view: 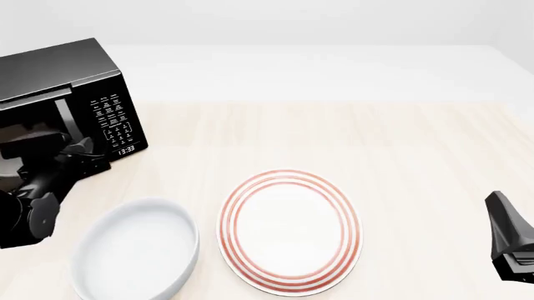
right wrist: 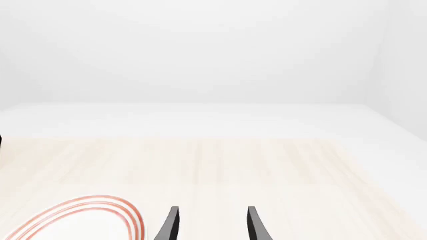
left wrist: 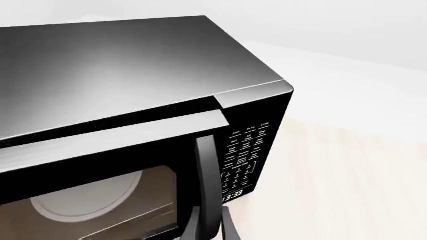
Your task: Open the microwave.
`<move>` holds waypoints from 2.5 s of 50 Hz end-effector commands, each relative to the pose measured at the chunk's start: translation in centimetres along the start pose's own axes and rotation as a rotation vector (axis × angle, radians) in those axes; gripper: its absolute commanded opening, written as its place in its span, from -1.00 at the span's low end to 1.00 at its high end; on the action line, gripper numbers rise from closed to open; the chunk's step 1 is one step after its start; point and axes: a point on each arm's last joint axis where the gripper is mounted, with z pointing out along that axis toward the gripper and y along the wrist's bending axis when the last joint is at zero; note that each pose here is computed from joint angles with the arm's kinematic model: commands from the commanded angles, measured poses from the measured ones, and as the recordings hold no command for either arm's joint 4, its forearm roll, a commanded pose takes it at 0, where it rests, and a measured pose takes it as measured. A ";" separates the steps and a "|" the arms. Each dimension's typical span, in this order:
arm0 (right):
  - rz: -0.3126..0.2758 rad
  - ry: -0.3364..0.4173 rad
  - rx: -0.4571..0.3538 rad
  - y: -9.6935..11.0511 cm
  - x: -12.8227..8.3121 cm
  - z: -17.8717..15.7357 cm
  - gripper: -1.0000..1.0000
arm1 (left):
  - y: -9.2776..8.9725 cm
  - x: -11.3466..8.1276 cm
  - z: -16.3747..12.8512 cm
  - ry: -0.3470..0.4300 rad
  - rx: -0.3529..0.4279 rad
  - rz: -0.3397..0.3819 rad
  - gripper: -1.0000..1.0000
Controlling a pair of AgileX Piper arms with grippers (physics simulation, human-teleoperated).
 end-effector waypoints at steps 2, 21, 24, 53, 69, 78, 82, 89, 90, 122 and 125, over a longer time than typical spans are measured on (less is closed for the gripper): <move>0.000 0.000 0.000 0.0 0.0 0.0 1.00 | -1.6 -1.5 -1.7 -0.072 0.074 0.008 -1.00; 0.000 0.000 0.000 0.0 0.0 0.0 1.00 | -2.0 -0.9 -4.0 -0.090 0.100 0.003 -1.00; 0.000 0.000 0.000 0.0 0.0 0.0 1.00 | -1.8 -1.0 -4.5 -0.096 0.095 -0.001 -1.00; 0.000 0.000 0.000 0.0 0.0 0.0 1.00 | -1.8 -0.5 -8.7 -0.122 0.116 -0.004 -1.00; 0.000 0.000 0.000 0.0 0.0 0.0 1.00 | -1.2 0.2 -11.8 -0.142 0.110 0.011 -1.00; 0.000 0.000 0.000 0.0 0.0 0.0 1.00 | -1.0 0.1 -12.5 -0.145 0.097 0.018 -1.00; 0.000 0.000 0.000 0.0 0.0 0.0 1.00 | -1.0 0.0 -12.6 -0.146 0.097 0.019 -1.00; 0.000 0.000 0.000 0.0 0.0 0.0 1.00 | -1.0 -0.4 -13.1 -0.150 0.095 0.023 -1.00; 0.000 0.000 0.000 0.0 0.0 0.0 1.00 | -1.0 -0.4 -13.1 -0.150 0.095 0.023 -1.00; 0.000 0.000 0.000 0.0 0.0 0.0 1.00 | -0.7 -0.7 -13.4 -0.158 0.082 0.016 -1.00; 0.000 0.000 0.000 0.0 0.0 0.0 1.00 | -0.7 -0.7 -13.3 -0.158 0.082 0.016 -1.00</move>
